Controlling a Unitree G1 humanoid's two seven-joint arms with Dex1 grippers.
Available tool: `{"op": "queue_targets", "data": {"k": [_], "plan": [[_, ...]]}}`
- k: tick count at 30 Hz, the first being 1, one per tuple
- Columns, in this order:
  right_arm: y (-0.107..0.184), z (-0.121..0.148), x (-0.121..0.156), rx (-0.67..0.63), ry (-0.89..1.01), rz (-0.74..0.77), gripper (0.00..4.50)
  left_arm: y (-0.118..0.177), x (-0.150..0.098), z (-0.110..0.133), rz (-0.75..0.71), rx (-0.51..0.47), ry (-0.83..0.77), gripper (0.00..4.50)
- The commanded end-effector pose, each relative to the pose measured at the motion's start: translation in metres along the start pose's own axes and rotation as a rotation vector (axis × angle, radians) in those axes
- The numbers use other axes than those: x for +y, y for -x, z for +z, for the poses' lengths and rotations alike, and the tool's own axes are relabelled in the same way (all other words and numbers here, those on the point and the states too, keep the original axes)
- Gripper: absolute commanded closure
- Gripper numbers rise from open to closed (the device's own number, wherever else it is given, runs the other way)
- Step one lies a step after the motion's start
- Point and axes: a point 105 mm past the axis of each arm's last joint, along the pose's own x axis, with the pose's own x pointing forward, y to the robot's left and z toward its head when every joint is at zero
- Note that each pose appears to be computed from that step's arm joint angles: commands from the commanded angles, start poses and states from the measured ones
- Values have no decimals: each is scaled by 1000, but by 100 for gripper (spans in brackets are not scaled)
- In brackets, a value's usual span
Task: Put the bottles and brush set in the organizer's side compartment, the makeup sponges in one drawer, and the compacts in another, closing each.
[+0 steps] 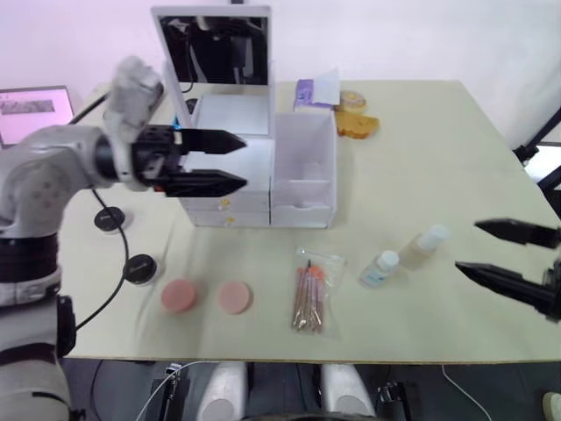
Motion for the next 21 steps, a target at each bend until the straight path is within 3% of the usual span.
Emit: {"op": "queue_targets", "data": {"k": [1, 10, 15, 21], "plan": [[14, -12, 12, -3, 11, -114, 4, -26, -7, 22, -81, 32, -136, 0], [36, -27, 19, -5, 34, -298, 4, -45, -5, 23, -156, 79, -194, 0], [13, -38, 13, 23, 46, -337, 4, -42, -7, 18, -161, 82, -206, 0], [-17, -33, -7, -78, 94, -346, 4, -28, -1, 6, -59, 104, -188, 0]]}}
